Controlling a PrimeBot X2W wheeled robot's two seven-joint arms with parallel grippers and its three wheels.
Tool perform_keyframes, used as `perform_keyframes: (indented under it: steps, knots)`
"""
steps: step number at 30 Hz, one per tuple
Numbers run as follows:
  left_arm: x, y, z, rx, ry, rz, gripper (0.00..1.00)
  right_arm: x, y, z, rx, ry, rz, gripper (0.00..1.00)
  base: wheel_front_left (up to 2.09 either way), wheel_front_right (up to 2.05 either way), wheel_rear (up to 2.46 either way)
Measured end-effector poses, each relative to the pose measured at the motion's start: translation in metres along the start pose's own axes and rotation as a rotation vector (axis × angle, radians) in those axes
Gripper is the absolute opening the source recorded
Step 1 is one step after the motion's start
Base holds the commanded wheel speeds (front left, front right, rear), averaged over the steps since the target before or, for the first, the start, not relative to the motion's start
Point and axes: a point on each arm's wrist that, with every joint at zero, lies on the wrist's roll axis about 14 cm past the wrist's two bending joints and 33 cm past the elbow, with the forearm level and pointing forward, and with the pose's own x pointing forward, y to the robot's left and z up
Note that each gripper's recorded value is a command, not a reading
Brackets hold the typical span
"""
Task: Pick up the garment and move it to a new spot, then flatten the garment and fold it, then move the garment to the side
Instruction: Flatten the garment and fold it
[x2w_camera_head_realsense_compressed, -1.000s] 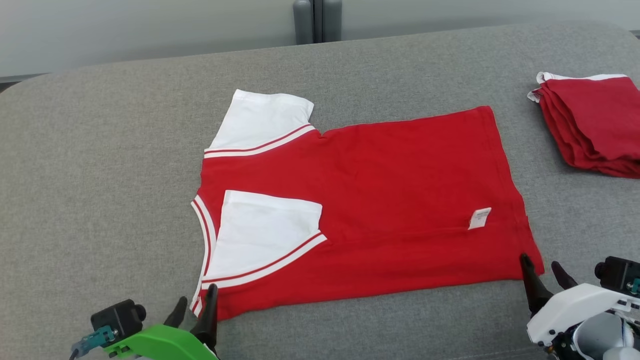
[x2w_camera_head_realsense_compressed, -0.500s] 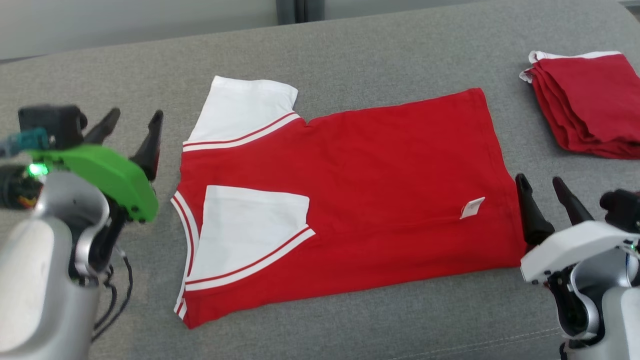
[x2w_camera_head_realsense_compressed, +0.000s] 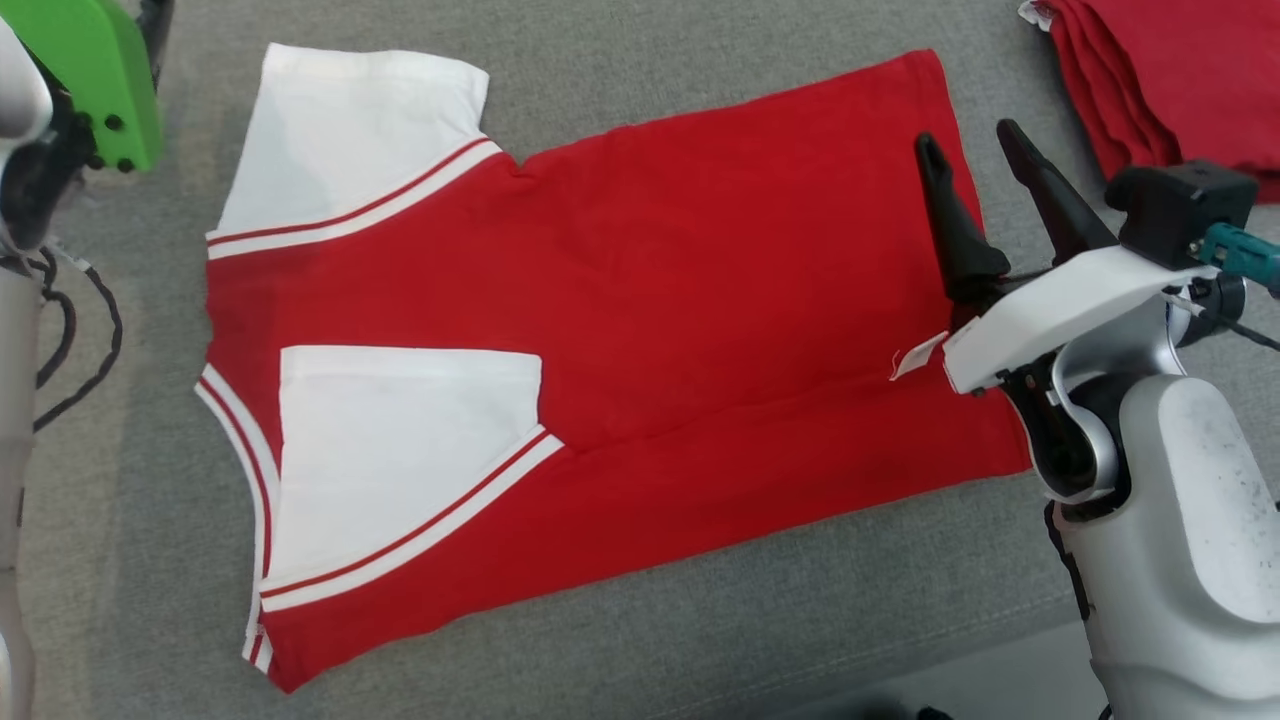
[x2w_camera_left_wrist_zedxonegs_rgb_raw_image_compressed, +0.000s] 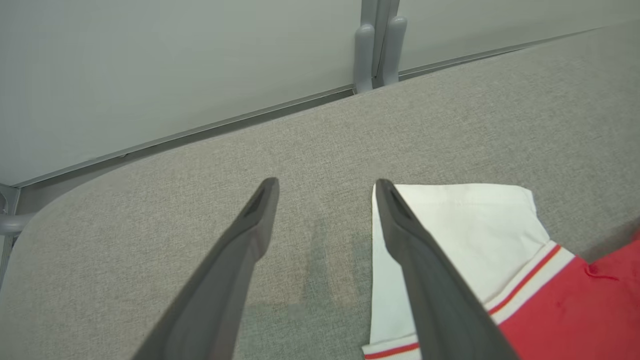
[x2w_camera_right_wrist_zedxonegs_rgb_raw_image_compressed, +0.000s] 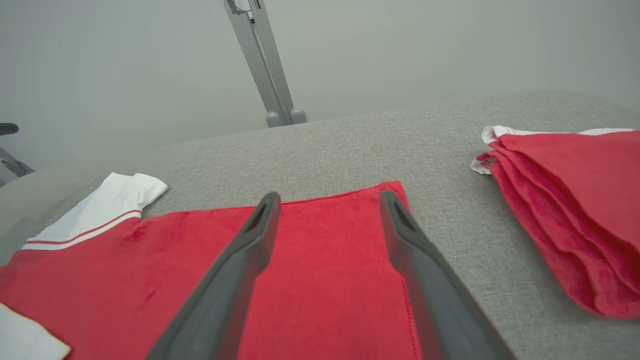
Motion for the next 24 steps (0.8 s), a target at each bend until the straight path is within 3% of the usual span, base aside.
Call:
perform_keyframes:
  steps: [9, 20, 22, 23, 24]
  knots:
    - [0.059, -0.016, -0.051, -0.070, 0.202, -0.088, 1.00, 0.013, -0.024, -0.022, -0.036, 0.048, -0.037, 1.00, 0.00, 0.00, 0.00]
    - [0.078, -0.029, -0.077, -0.126, 0.275, -0.155, 1.00, 0.020, -0.038, -0.029, -0.058, 0.068, -0.057, 1.00, 0.00, 0.00, 0.00]
    - [0.076, -0.034, -0.078, -0.142, 0.278, -0.177, 0.75, 0.022, -0.037, -0.028, -0.061, 0.066, -0.051, 1.00, 0.00, 0.00, 0.00]
    - [0.075, -0.039, -0.077, -0.154, 0.277, -0.200, 0.55, 0.024, -0.038, -0.028, -0.067, 0.071, -0.049, 1.00, 0.00, 0.00, 0.00]
    - [0.074, -0.042, -0.076, -0.164, 0.276, -0.216, 0.47, 0.025, -0.038, -0.028, -0.071, 0.074, -0.048, 1.00, 0.00, 0.00, 0.00]
